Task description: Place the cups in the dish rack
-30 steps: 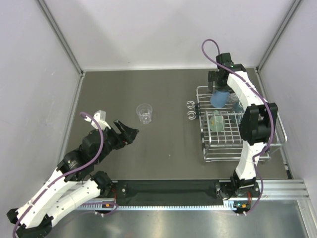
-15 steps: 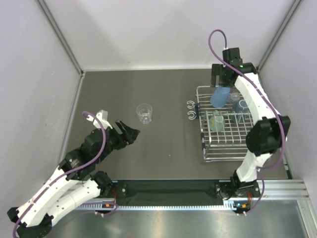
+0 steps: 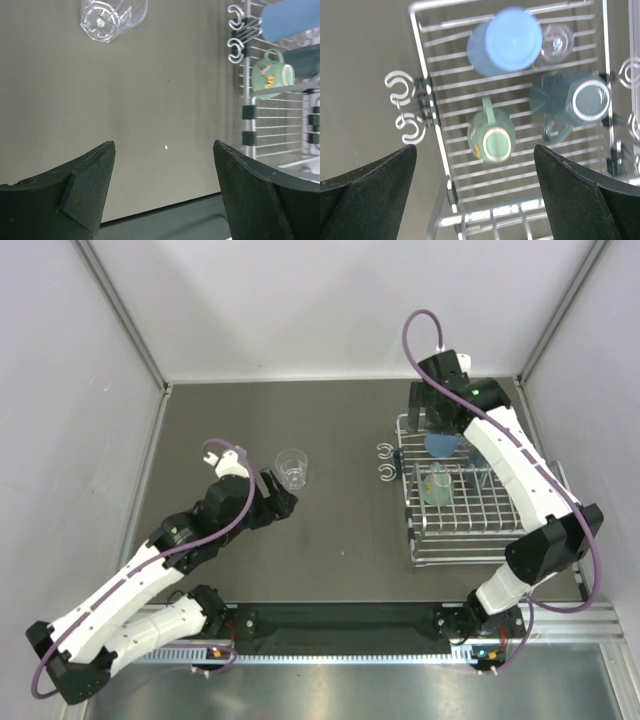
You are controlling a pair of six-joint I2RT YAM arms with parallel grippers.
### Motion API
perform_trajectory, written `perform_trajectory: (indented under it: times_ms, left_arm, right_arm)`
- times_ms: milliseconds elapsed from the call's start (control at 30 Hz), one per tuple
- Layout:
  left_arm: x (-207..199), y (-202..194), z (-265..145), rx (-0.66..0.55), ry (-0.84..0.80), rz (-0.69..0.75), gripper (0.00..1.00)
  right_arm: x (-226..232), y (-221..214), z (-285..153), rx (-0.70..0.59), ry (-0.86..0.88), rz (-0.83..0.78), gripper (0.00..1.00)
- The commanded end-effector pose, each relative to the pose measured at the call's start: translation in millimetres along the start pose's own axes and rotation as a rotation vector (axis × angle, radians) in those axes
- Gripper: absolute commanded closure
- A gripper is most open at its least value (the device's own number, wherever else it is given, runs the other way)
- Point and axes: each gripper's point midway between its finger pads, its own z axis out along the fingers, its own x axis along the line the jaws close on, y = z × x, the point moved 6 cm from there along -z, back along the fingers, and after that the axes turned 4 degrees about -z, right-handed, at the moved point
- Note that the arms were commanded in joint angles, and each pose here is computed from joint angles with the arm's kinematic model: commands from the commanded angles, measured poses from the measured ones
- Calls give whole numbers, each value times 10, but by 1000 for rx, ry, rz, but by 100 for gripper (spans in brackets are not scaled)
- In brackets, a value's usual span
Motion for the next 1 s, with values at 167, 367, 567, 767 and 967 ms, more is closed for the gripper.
perform_trajectory:
  times_ms: [167,367,567,767,967]
  left_arm:
    - [-152,349,165,-107,165,95,11]
    - [-249,519,512,-106,339,172,9]
    - [71,651,999,-50,499,62,12]
    - [247,726,1329,-12,527,-9,20]
    - [358,690,1543,23,549,-26,21]
  right_arm:
    - [-175,-125,-858,-163,100,60,0]
    - [-414,-413,-1362,-414,319,129,0]
    - [-642,-623,-1709,-417,381,66,0]
    - [-781,-723,-1824,-451,378,67,0]
    - [-845,-748,-1823,-461,344,66,0]
